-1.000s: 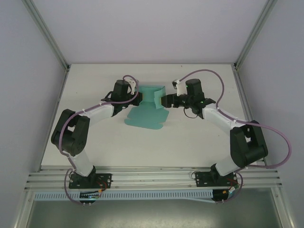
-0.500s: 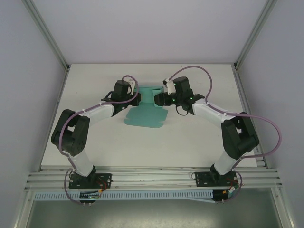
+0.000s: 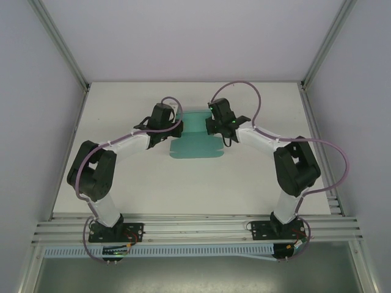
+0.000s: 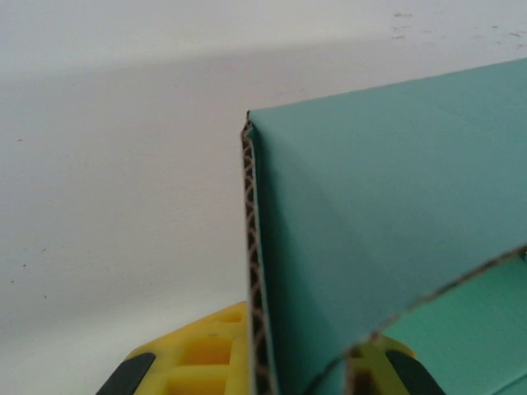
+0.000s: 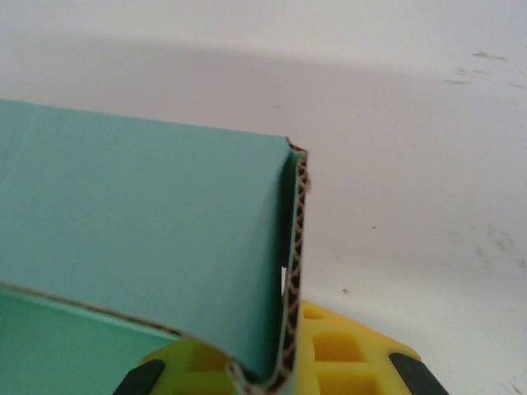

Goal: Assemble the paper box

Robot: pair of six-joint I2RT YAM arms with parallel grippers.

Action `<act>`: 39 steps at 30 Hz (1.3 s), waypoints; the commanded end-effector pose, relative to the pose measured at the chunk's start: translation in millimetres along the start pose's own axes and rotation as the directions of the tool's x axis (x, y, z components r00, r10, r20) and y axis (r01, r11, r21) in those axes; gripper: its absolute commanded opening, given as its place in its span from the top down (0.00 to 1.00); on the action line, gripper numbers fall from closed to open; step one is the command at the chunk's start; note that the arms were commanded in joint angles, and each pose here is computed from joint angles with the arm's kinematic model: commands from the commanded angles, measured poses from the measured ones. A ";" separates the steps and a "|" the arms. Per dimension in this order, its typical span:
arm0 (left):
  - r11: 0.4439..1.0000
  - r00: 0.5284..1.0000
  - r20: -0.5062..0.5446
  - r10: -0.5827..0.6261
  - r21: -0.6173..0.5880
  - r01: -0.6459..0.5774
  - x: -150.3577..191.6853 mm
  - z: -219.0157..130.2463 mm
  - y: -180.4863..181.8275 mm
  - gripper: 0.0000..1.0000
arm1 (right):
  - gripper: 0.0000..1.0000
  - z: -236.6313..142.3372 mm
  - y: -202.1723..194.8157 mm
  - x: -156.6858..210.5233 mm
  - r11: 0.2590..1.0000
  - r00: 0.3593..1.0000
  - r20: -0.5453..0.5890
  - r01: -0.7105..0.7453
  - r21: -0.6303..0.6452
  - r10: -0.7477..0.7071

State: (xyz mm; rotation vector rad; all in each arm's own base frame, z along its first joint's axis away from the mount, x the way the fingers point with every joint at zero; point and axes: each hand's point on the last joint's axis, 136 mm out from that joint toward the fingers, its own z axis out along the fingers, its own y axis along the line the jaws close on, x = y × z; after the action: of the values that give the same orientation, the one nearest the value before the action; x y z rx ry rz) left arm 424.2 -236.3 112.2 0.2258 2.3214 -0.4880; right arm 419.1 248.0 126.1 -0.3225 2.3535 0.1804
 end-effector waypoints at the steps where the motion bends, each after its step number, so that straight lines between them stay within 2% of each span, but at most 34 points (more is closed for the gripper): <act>1: 0.997 0.997 0.072 -0.023 -0.069 0.027 -30.1 -23.2 5.9 1.00 | 1.00 -0.2 -65.1 23.6 0.929 0.995 -0.094 0.069 0.363 -0.038; 3: 0.993 0.996 0.076 -0.052 -0.103 0.059 -31.3 -28.0 11.4 1.00 | 1.00 -4.8 -83.4 21.6 0.880 0.997 -0.075 0.059 0.472 -0.026; 5: 0.983 0.994 0.070 -0.079 -0.162 0.089 -29.8 -31.0 21.3 1.00 | 1.00 -14.0 -106.0 20.3 0.793 0.997 -0.080 0.068 0.606 -0.025; 7: 0.975 0.994 0.064 -0.090 -0.199 0.101 -27.8 -32.7 27.7 1.00 | 1.00 -20.7 -120.0 20.5 0.723 0.995 -0.090 0.085 0.686 -0.032; 10: 0.956 0.991 0.054 -0.119 -0.264 0.129 -21.6 -34.3 39.4 1.00 | 1.00 -21.8 -128.1 23.5 0.693 0.996 -0.090 0.081 0.716 -0.023; 15: 0.865 0.988 0.032 -0.149 -0.480 0.146 -3.6 -47.8 78.1 1.00 | 1.00 -41.7 -153.3 21.8 0.563 0.997 -0.071 0.069 0.824 -0.019; 21: 0.841 0.987 0.014 -0.160 -0.521 0.143 7.4 -51.4 88.0 1.00 | 1.00 -47.1 -188.1 29.2 0.504 0.997 -0.044 0.003 0.864 0.070; 25: 0.865 0.985 0.009 -0.172 -0.477 0.156 7.9 -47.4 79.9 1.00 | 1.00 -58.8 -200.2 24.3 0.420 0.985 0.074 -0.135 0.897 0.158; 27: 0.884 0.986 0.005 -0.168 -0.442 0.152 5.5 -43.2 73.4 1.00 | 1.00 -53.4 -196.6 21.3 0.436 0.965 0.144 -0.228 0.871 0.218; 28: 0.894 0.986 0.001 -0.167 -0.422 0.152 5.0 -40.6 69.9 1.00 | 1.00 -46.2 -193.1 20.8 0.468 0.953 0.160 -0.268 0.842 0.257; 31: 0.925 0.987 -0.001 -0.164 -0.347 0.153 0.7 -34.4 55.9 1.00 | 1.00 -19.9 -170.0 14.1 0.600 0.916 0.190 -0.377 0.706 0.353; 34: 0.939 0.989 -0.001 -0.150 -0.314 0.142 -3.1 -32.5 49.7 1.00 | 1.00 5.2 -136.7 -2.6 0.766 0.900 0.211 -0.435 0.473 0.381; 36: 0.941 0.990 0.002 -0.138 -0.312 0.131 -7.0 -33.4 48.5 1.00 | 1.00 10.5 -117.6 -14.5 0.855 0.917 0.227 -0.391 0.340 0.328; 37: 0.939 0.991 -0.018 -0.132 -0.323 0.119 -1.6 -27.0 51.3 1.00 | 1.00 9.1 -112.9 -18.1 0.878 0.923 0.239 -0.366 0.309 0.300; 39: 0.938 0.992 -0.016 -0.125 -0.328 0.113 -4.3 -26.6 51.6 1.00 | 0.94 3.6 -104.5 -24.6 0.924 0.943 0.260 -0.278 0.263 0.210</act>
State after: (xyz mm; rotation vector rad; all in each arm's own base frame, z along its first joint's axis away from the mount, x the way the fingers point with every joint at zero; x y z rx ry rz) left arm 419.3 -243.3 125.8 0.1000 2.3618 -0.3891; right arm 434.0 234.2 117.9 0.0244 2.3035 0.1891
